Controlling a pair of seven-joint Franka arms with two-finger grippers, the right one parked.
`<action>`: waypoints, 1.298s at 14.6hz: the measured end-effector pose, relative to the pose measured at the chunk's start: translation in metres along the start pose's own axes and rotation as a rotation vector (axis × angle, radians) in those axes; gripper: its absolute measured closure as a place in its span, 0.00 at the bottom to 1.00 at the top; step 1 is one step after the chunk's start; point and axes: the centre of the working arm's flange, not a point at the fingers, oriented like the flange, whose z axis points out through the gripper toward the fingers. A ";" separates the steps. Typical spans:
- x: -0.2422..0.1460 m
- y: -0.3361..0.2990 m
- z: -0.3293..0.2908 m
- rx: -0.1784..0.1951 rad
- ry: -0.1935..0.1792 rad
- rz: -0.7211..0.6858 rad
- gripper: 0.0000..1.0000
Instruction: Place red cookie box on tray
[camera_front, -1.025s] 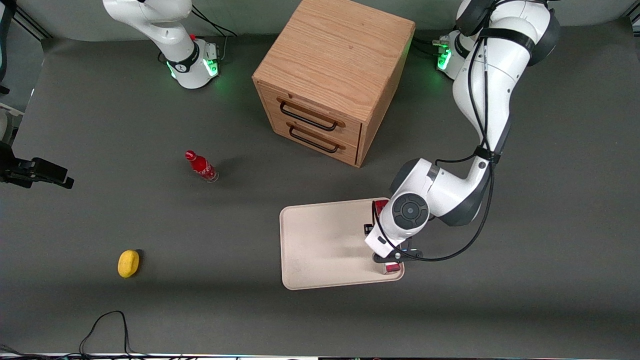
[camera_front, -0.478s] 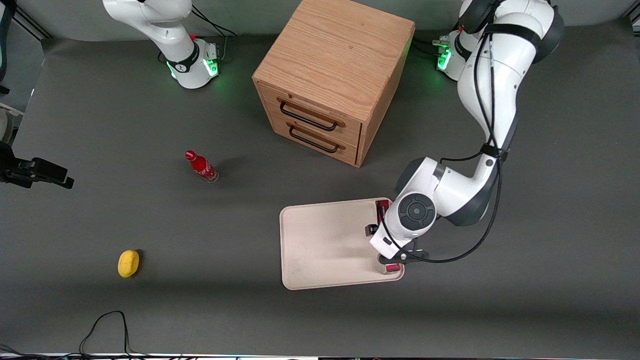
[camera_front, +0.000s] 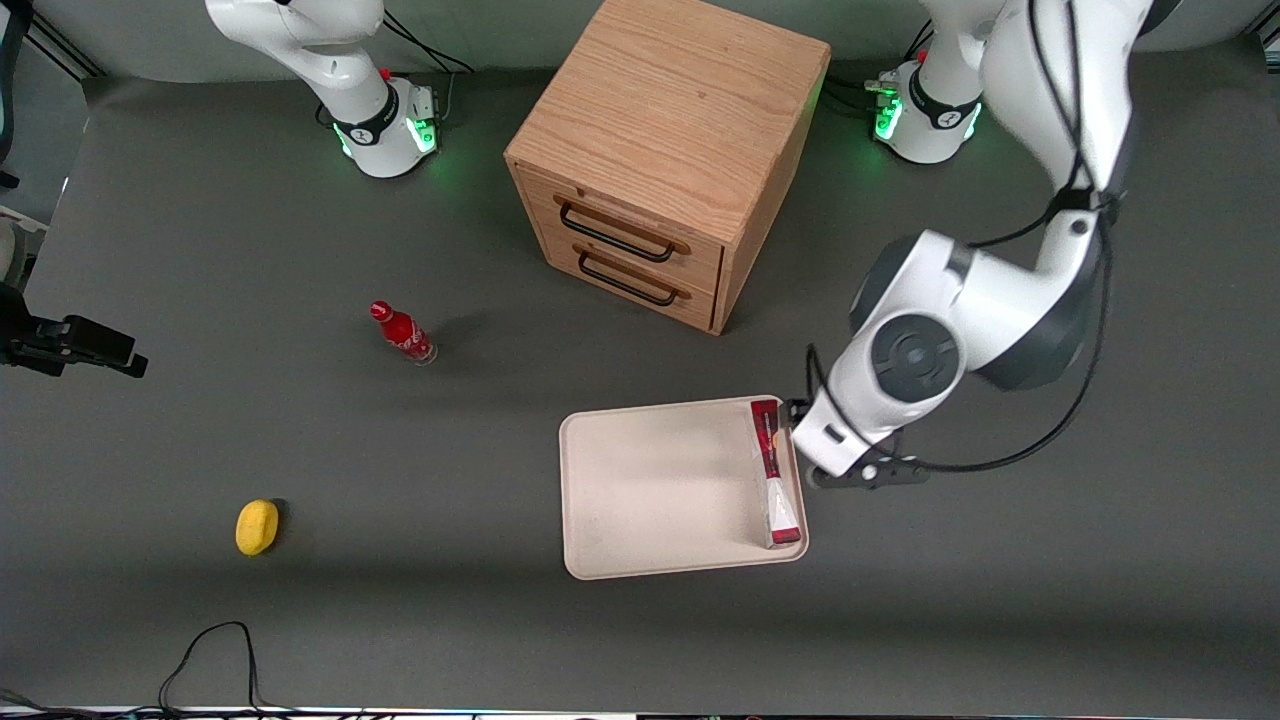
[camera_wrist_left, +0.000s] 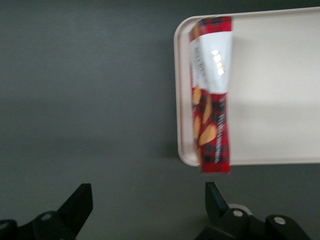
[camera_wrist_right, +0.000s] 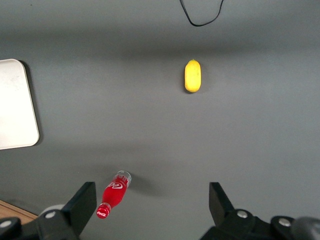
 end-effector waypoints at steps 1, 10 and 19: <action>-0.009 -0.020 -0.012 0.005 0.004 -0.003 0.00; -0.091 -0.238 -0.114 0.008 0.017 0.003 0.00; -0.097 -0.322 -0.144 -0.012 0.006 -0.072 0.00</action>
